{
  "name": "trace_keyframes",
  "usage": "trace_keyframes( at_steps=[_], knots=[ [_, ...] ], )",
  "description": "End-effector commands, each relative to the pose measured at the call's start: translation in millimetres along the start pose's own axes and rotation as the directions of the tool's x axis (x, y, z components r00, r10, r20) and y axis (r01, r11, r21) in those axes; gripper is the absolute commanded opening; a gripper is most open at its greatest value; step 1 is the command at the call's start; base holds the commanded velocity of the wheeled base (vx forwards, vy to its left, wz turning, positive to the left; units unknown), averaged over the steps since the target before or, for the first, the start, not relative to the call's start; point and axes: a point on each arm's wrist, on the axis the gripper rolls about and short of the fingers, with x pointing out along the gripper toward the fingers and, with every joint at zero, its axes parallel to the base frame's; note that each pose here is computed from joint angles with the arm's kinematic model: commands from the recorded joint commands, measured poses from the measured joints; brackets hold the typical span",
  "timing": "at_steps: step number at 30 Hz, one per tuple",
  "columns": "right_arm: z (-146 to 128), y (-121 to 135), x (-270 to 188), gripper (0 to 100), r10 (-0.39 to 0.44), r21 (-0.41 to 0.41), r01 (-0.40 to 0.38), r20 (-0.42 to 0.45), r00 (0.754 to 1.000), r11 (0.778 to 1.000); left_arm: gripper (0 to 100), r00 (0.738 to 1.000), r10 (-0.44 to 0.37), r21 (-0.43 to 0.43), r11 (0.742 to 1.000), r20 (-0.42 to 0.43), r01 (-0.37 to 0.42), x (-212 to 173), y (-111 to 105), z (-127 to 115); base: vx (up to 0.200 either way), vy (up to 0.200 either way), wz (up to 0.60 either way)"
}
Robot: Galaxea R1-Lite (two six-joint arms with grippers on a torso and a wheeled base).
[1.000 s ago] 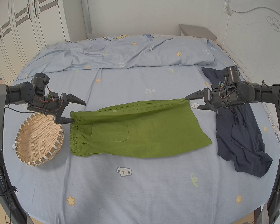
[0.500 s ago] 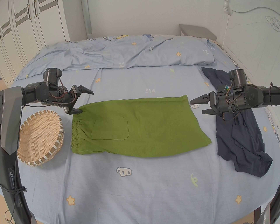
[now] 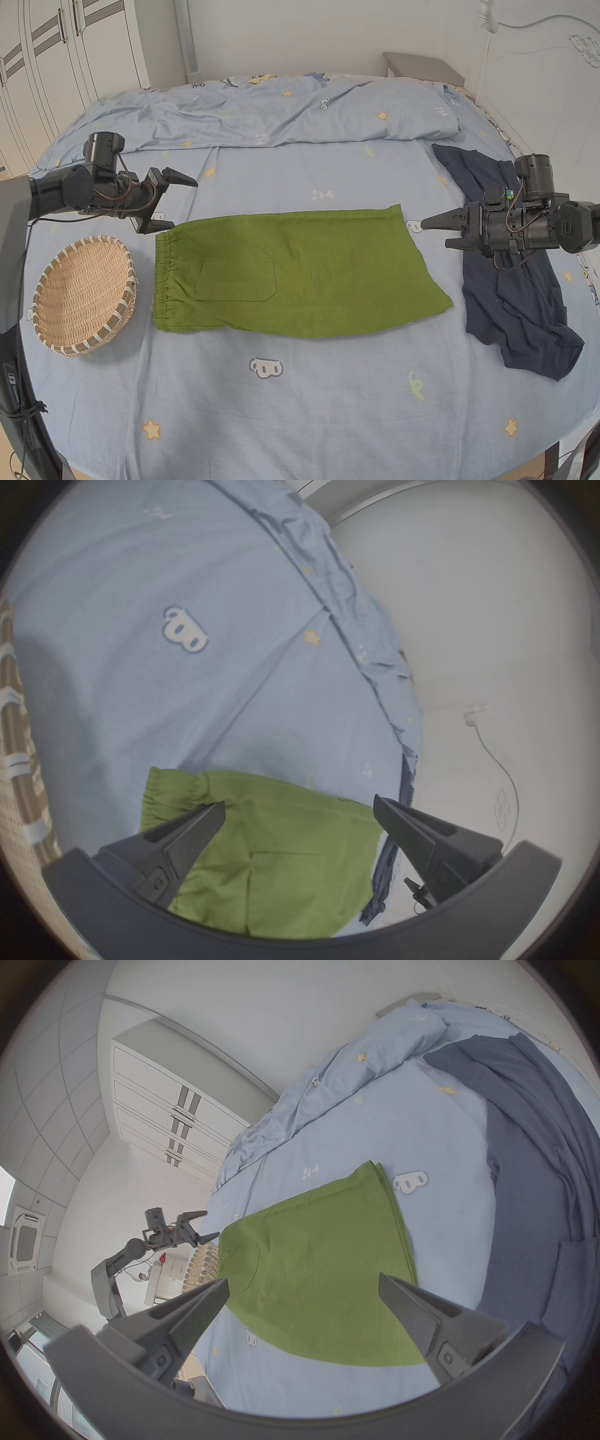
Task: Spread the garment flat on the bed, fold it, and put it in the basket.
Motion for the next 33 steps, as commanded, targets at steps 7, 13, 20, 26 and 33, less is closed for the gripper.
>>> trace_keyframes(
  at_steps=[7, 13, 20, 26, 33],
  knots=[
    [-36, 7, -35, 100, 0.040, -0.014, -0.040, 0.027, 0.999, 0.999, 100, 0.998, -0.024, 0.152, 0.988, -0.051, 0.032, -62, 24, -90, 0.000, 0.000, 0.00],
    [-39, 9, -35, 100, 0.065, -0.017, -0.065, 0.013, 0.998, 0.998, 100, 0.999, -0.010, 0.201, 0.979, -0.048, 0.019, -57, 68, -125, 0.000, 0.000, 0.00],
    [-44, 11, -36, 100, 0.067, -0.019, -0.066, 0.006, 0.998, 0.998, 100, 1.000, 0.003, 0.215, 0.977, -0.001, -0.003, -61, 80, -136, 0.000, 0.000, 0.00],
    [-46, 14, -34, 100, 0.075, -0.026, -0.075, -0.005, 0.997, 0.997, 100, 0.999, 0.043, 0.249, 0.967, 0.021, -0.047, -59, 88, -134, 0.000, 0.000, 0.00],
    [-46, 14, -34, 100, 0.075, -0.027, -0.075, -0.004, 0.997, 0.997, 100, 0.996, 0.070, 0.262, 0.962, 0.052, -0.081, -58, 90, -132, 0.000, 0.000, 0.00]
  ],
)
